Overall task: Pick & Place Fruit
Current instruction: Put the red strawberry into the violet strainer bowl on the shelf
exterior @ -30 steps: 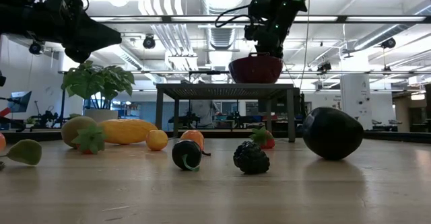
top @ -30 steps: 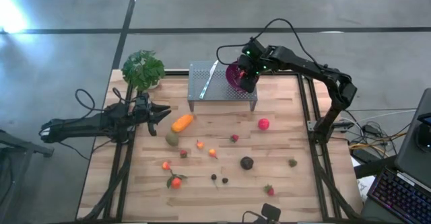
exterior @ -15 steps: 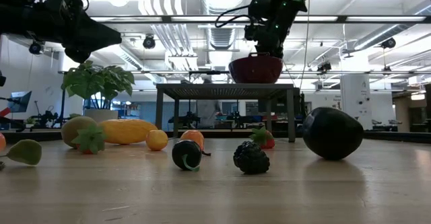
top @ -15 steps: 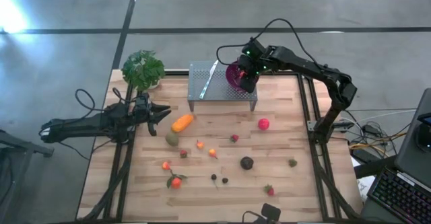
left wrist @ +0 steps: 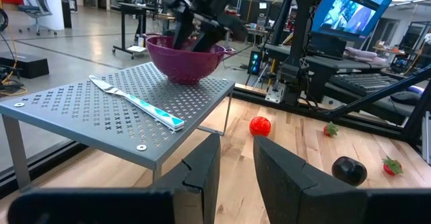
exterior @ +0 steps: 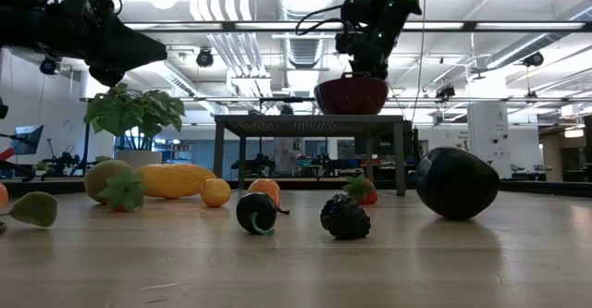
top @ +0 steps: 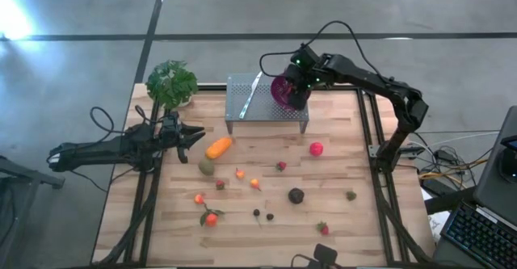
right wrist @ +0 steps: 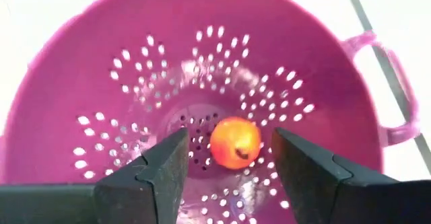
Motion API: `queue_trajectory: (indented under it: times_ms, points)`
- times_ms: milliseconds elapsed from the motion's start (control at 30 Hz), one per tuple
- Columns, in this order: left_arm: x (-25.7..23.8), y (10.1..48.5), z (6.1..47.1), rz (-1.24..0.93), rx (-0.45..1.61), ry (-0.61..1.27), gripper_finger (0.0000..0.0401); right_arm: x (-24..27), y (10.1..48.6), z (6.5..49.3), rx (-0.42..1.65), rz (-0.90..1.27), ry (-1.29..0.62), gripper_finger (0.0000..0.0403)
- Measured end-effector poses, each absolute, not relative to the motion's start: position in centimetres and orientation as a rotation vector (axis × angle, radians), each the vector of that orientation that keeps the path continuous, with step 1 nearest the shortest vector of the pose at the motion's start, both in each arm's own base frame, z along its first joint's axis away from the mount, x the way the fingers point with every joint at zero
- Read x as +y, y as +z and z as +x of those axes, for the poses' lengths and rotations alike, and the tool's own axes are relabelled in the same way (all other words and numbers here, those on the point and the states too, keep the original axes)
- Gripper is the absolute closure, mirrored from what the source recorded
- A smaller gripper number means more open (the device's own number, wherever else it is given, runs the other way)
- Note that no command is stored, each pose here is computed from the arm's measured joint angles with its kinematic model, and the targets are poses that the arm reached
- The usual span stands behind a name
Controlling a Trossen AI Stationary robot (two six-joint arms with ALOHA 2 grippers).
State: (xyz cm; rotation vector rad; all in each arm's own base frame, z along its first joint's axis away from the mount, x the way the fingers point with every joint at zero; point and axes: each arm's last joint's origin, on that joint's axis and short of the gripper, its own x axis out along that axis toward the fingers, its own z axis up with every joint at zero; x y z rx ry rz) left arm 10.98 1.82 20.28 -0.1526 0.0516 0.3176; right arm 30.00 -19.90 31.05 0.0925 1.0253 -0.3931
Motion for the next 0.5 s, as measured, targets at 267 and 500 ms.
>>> queue_trajectory:
  times_ms: [267,500]
  points:
    - [1.8,20.3,11.0,-0.152,0.052,0.318,0.0305,-19.2,34.6,29.2,1.016,0.083,-0.388,0.0218]
    - [1.8,20.3,11.0,-0.153,0.052,0.318,0.0305,-16.7,37.4,27.2,1.07,0.087,-0.348,0.0249]
